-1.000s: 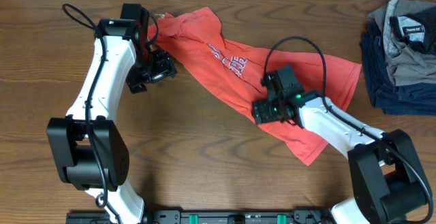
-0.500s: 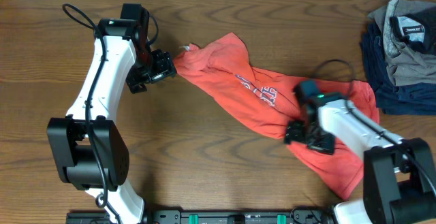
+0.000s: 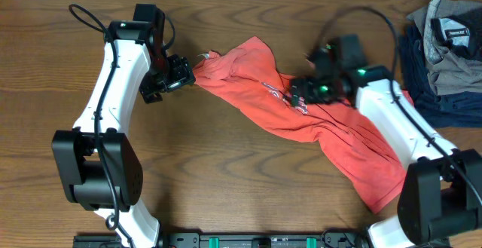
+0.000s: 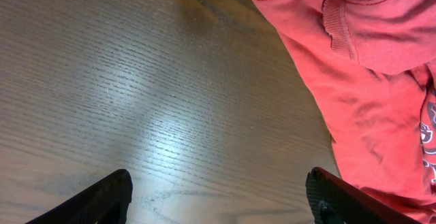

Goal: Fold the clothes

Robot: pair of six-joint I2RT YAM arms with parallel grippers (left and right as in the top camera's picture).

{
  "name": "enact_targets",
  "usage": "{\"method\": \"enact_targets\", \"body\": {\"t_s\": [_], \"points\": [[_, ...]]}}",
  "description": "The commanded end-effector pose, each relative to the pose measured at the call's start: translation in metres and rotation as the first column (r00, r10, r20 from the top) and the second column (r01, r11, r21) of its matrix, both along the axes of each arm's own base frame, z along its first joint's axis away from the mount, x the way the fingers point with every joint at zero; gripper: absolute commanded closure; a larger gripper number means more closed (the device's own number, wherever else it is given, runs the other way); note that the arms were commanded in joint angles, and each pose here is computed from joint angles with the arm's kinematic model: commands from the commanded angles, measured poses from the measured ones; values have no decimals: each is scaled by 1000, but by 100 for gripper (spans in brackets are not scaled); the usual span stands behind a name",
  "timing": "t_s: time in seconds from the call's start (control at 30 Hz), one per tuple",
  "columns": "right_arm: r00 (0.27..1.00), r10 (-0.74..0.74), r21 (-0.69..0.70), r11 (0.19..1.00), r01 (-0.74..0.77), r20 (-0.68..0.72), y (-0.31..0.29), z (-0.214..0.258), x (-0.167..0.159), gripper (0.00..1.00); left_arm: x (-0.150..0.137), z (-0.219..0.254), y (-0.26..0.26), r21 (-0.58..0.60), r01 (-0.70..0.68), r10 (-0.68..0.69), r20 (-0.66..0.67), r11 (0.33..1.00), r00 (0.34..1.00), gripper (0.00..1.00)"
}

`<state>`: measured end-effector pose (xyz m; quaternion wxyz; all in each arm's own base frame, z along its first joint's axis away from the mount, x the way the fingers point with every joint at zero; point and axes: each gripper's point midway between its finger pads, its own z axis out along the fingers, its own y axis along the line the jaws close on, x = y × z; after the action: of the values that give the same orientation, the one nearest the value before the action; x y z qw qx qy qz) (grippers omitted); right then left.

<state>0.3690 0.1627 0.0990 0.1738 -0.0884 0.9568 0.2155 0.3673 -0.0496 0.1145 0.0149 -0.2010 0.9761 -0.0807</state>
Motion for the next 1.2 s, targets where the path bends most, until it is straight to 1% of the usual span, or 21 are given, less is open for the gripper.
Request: {"method": "enact_targets", "body": {"t_s": [0.0, 0.1, 0.23, 0.4, 0.5, 0.57, 0.6, 0.63, 0.67, 0.7, 0.73, 0.77, 0.87, 0.9, 0.93, 1.0, 1.03, 1.07, 1.1, 1.13, 1.17], "points": [[991, 87, -24, 996, -85, 105, 23, 13, 9, 1, -2, -1, 2, 7, 14, -14, -3, 1000, 1000, 17], [982, 69, -60, 996, -59, 176, 26, 12, 27, 1, -2, -1, 2, 6, 14, -14, -3, 1000, 1000, 16], [983, 71, -47, 997, -64, 167, 33, -12, 39, 2, -2, -1, 2, 7, 14, -14, -3, 1000, 1000, 17], [978, 129, 44, 990, -138, 164, 59, -41, 54, 2, -1, -1, 2, 7, 14, -14, -2, 1000, 1000, 17], [976, 134, 50, 988, -145, 172, 65, -54, 61, 8, -1, -1, 2, 7, 14, -14, -2, 1000, 1000, 16], [975, 133, 53, 988, -145, 181, 68, -62, 66, 21, -1, -1, 2, 7, 14, -14, -2, 1000, 1000, 16], [973, 129, 53, 989, -141, 190, 68, -64, 69, 35, -1, -1, 2, 7, 14, -14, -2, 1000, 1000, 17], [974, 112, 53, 991, -125, 198, 68, -64, 73, 53, -1, -1, 2, 7, 14, -14, -2, 1000, 1000, 16], [975, 83, 50, 994, -95, 208, 66, -62, 78, 79, -1, -1, 2, 7, 14, -14, -2, 1000, 1000, 16], [974, 58, 48, 996, -70, 218, 64, -60, 82, 91, -1, -1, 2, 7, 14, -14, -2, 1000, 1000, 17], [972, 34, 46, 998, -46, 234, 62, -54, 87, 97, -1, -1, 2, 7, 14, -14, -2, 1000, 1000, 17], [967, 21, 42, 999, -32, 253, 60, -49, 92, 99, -1, -1, 2, 7, 14, -14, -2, 1000, 1000, 17], [950, -10, 31, 1000, 1, 311, 55, -25, 109, 99, -1, -1, 2, 7, 14, -14, -2, 1000, 1000, 17], [941, -51, 21, 999, 47, 333, 48, -14, 120, 99, -1, -1, 2, 7, 14, -14, -2, 1000, 1000, 16], [930, -103, 7, 994, 107, 353, 39, -5, 131, 99, -1, -1, 2, 7, 14, -14, -2, 1000, 1000, 17], [878, -271, -18, 953, 302, 395, 6, 16, 156, 99, -1, -1, 2, 7, 14, -14, -2, 1000, 1000, 16], [824, -380, -13, 906, 424, 421, -16, 31, 169, 99, -1, -1, 2, 7, 14, -14, -2, 1000, 1000, 16], [782, -442, 1, 871, 492, 439, -30, 43, 177, 99, -1, -1, 2, 7, 14, -14, -2, 1000, 1000, 17], [745, -489, 23, 842, 538, 453, -43, 54, 185, 97, -1, -1, 2, 7, 14, -14, -2, 1000, 1000, 16], [714, -524, 54, 821, 568, 463, -54, 66, 193, 89, -1, -1, 2, 7, 14, -14, -2, 1000, 1000, 17], [698, -545, 72, 809, 583, 465, -62, 73, 197, 78, -1, -1, 2, 7, 14, -14, -2, 1000, 1000, 17]]}}
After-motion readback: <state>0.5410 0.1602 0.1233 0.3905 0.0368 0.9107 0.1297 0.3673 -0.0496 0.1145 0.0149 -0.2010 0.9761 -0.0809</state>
